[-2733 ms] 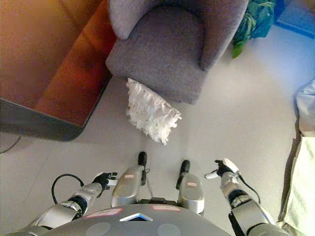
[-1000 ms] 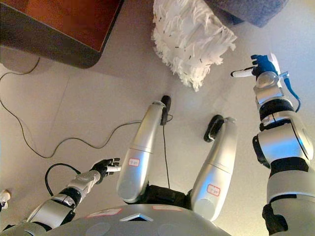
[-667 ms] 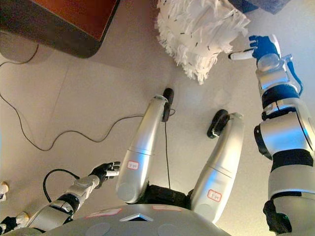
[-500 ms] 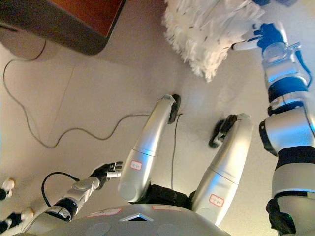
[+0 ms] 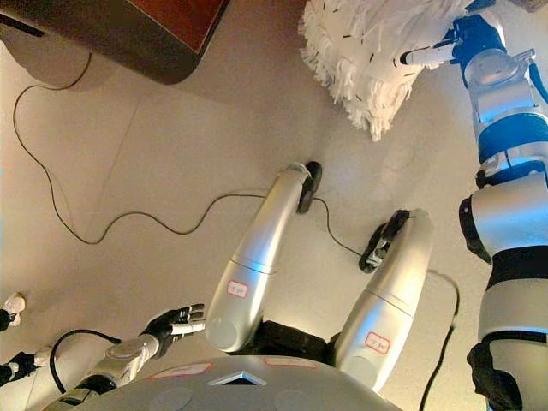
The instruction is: Pick up the pillow and put it on the sofa.
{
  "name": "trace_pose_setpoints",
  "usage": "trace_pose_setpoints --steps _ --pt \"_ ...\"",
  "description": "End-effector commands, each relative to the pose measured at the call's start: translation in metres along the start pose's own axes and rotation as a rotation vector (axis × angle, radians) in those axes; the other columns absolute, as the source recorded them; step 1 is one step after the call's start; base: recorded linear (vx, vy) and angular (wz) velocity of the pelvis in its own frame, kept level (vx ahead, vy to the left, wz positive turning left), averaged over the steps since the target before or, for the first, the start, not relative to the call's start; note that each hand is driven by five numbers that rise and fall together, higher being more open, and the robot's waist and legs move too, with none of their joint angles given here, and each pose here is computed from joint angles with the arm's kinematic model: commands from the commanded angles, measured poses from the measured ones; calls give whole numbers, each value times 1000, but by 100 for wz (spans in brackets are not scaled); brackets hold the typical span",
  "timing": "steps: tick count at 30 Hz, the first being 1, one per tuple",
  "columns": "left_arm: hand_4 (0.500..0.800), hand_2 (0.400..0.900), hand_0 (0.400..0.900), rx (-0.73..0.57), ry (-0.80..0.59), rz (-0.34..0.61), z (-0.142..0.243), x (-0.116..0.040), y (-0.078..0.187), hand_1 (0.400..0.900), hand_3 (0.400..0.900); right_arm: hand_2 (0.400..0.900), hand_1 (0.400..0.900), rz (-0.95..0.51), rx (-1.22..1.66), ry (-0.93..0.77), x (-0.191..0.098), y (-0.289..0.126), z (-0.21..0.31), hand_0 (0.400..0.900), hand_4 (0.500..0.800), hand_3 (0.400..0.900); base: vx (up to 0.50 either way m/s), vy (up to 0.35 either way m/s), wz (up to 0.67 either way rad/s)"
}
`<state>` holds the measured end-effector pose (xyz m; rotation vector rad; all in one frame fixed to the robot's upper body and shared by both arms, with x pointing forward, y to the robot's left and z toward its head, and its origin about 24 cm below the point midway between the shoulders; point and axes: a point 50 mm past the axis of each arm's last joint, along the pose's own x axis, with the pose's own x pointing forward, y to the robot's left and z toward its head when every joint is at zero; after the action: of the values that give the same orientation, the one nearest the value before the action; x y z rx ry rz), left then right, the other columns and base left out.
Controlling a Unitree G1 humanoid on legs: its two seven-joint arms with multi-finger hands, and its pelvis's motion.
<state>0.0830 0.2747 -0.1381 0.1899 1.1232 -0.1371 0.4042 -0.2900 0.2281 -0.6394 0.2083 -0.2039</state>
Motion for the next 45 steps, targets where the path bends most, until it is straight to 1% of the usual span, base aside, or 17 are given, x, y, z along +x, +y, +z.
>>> trace_pose_setpoints --steps 1,5,8,9,10,11,12,14,19,35,40,45 --pt "800 900 900 63 171 54 -48 -27 26 900 900 900 900 -65 46 -360 -23 -45 97 900 800 900 73 -6 3" --pt "800 900 900 65 182 59 -51 -28 27 900 900 900 900 -52 90 -402 -25 -45 105 900 800 900 52 -7 2" --pt "800 900 900 72 198 64 -55 -29 26 900 900 900 900 -47 119 -404 -26 -45 107 900 800 900 71 -12 2" --pt "800 900 900 75 203 64 -57 -30 26 900 900 824 824 -26 125 -403 -26 -44 107 824 754 824 56 -10 3" --pt "800 900 900 77 206 67 -59 -31 27 900 900 676 676 -15 129 -400 -25 -44 106 676 666 676 61 -12 3" --pt "800 900 900 77 208 69 -60 -31 27 900 900 588 588 -4 130 -403 -26 -44 107 588 613 588 53 -11 2" --pt "800 900 900 76 211 70 -60 -31 27 900 900 400 400 9 126 -409 -26 -44 107 400 500 400 44 -11 2" --pt "800 900 900 74 220 74 -62 -32 28 900 900 400 400 20 115 -406 -26 -44 109 400 500 400 19 -4 0" --pt "800 900 900 65 233 82 -66 -33 27 900 900 400 400 -33 70 -399 -26 -45 110 400 500 400 13 -1 -3" --pt "800 900 900 53 192 81 -56 -30 30 900 900 400 400 -99 107 -377 -26 -57 104 400 500 400 -33 -5 -1" --pt "800 900 900 60 172 81 -52 -28 30 900 900 400 400 -69 103 -374 -24 -54 99 400 500 400 -61 -12 -5" --pt "800 900 900 58 155 79 -45 -24 28 900 900 400 400 -25 78 -418 -23 -44 94 400 500 400 -45 -12 -10"
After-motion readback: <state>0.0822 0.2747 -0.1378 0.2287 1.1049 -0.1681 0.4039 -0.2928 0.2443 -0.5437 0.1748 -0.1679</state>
